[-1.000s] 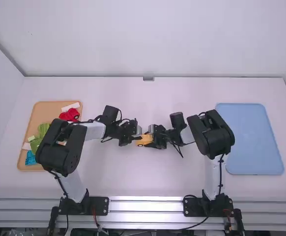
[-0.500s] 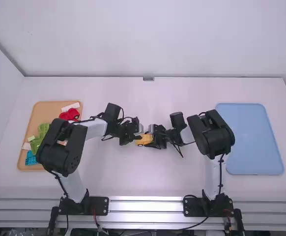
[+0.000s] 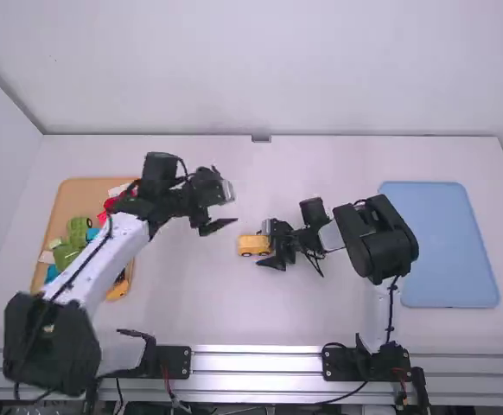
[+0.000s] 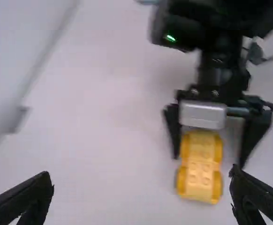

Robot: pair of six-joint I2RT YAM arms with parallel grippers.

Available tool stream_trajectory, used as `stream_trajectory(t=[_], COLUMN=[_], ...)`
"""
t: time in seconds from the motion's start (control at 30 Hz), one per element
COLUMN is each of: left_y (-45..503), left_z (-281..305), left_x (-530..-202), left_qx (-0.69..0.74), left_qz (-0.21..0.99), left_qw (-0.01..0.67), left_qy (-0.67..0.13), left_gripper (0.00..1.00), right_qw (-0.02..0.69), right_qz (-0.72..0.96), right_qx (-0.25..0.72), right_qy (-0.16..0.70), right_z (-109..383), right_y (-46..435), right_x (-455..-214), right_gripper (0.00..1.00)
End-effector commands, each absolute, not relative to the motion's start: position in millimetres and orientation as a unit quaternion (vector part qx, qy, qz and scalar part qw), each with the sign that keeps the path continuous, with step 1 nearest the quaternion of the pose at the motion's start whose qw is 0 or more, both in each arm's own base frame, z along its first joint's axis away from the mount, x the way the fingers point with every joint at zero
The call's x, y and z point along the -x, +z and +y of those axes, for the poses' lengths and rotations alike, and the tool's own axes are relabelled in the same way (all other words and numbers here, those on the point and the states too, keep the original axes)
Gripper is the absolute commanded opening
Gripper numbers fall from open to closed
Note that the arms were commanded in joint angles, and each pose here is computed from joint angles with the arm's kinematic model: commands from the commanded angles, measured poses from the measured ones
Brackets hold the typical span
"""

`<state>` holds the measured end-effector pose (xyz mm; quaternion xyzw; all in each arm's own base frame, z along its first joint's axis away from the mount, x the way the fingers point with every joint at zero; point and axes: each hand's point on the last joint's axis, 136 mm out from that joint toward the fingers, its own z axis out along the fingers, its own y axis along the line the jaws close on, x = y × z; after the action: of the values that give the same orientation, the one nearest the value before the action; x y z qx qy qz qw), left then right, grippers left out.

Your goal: Assemble lego blocks to make yellow taxi

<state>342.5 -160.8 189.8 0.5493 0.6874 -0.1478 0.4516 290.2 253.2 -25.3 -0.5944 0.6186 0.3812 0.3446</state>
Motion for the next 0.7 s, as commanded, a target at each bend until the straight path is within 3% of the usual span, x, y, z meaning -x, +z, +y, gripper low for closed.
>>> stream_trajectory(t=[0.0, 0.13, 0.33, 0.67], left_y=[222.8, 248.1, 264.0, 253.8], left_z=[-121.5, -54.4, 8.1, 83.1], left_x=[-350.0, -353.6, -338.3, -313.1], left_qx=[-0.426, -0.235, -0.041, 0.181], left_qz=[0.759, 0.831, 0.860, 0.855], left_qw=[0.475, 0.499, 0.508, 0.474], left_qy=[-0.127, -0.074, -0.029, 0.105], left_gripper=[0.99, 0.99, 0.99, 0.99], right_qw=[0.361, 0.367, 0.419, 0.414], right_qz=[0.647, 0.677, 0.620, 0.572], right_qx=[0.594, 0.587, 0.612, 0.644], right_qy=[0.313, 0.250, 0.254, 0.295], right_z=[236.7, 215.6, 243.1, 314.4], right_y=[0.4, 46.1, 138.5, 216.9], right_x=[-314.3, -329.9, -337.7, -313.4], right_gripper=[0.94, 0.99, 0.99, 0.99])
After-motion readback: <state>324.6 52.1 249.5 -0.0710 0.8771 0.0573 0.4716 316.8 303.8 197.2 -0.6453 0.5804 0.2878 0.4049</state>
